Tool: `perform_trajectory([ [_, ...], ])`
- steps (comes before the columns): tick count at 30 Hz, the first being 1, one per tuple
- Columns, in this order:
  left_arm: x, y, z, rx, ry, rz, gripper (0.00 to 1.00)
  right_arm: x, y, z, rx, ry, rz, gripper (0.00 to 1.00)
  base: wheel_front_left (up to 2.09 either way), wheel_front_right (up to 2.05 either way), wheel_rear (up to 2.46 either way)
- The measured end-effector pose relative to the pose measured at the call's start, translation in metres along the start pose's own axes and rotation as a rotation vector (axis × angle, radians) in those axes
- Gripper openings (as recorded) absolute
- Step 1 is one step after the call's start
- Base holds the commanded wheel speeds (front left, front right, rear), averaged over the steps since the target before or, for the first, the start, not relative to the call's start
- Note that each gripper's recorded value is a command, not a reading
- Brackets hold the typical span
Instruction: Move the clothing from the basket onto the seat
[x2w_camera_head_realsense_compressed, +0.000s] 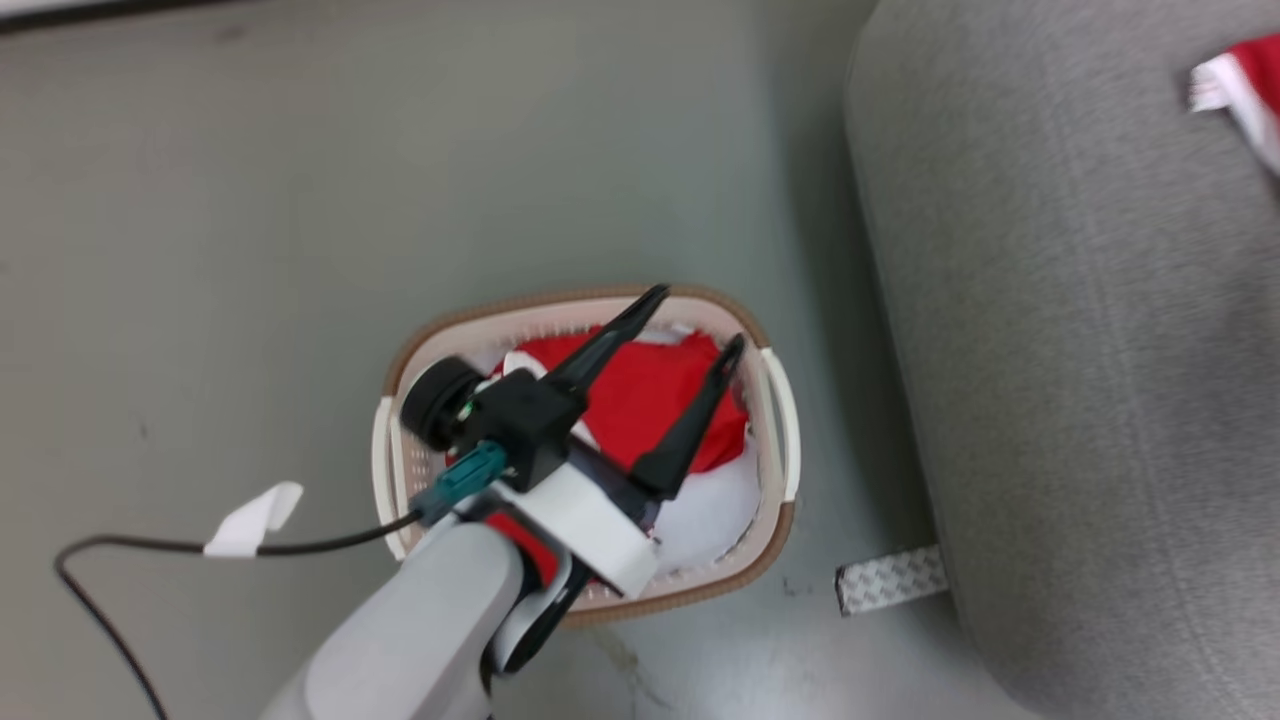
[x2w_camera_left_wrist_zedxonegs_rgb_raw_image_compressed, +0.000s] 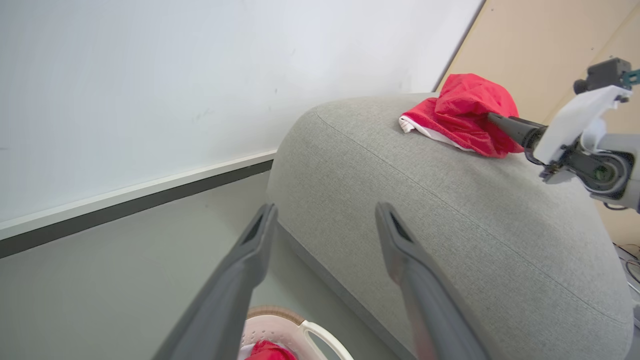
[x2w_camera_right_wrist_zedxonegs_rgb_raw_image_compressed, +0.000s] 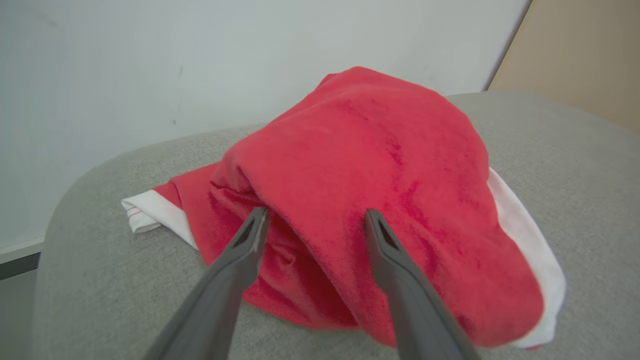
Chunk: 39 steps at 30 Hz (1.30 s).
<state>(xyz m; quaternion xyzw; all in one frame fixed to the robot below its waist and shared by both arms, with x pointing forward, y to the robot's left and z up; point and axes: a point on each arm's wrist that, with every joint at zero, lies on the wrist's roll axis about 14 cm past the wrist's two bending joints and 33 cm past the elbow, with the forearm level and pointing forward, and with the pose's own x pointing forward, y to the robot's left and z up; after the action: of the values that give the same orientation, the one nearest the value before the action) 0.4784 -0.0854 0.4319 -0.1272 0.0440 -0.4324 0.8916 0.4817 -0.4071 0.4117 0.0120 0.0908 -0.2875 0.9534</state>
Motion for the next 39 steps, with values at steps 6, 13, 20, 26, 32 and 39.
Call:
perform_trajectory([
  [6,-0.020,0.003,0.015,0.012,-0.018,0.085,1.00,-0.046,0.001,0.013,0.006,-0.047,0.064,1.00,0.00,0.00,0.00],
  [13,-0.049,-0.001,0.042,0.021,-0.056,0.199,1.00,-0.102,0.000,0.034,0.025,-0.122,0.140,1.00,0.00,0.00,0.00],
  [20,-0.096,0.003,0.075,0.066,-0.129,0.357,1.00,-0.146,0.002,0.059,0.037,-0.215,0.209,1.00,0.00,0.00,0.00],
  [26,-0.147,0.007,0.086,0.092,-0.166,0.492,1.00,-0.179,0.013,0.064,0.057,-0.250,0.284,1.00,0.00,0.00,0.00],
  [32,-0.191,0.014,0.094,0.118,-0.203,0.603,1.00,-0.200,0.029,0.053,0.082,-0.229,0.357,1.00,0.00,0.00,0.00],
  [39,-0.222,0.013,0.088,0.116,-0.203,0.664,1.00,-0.219,0.049,0.045,0.113,-0.207,0.435,1.00,0.00,0.00,0.00],
])
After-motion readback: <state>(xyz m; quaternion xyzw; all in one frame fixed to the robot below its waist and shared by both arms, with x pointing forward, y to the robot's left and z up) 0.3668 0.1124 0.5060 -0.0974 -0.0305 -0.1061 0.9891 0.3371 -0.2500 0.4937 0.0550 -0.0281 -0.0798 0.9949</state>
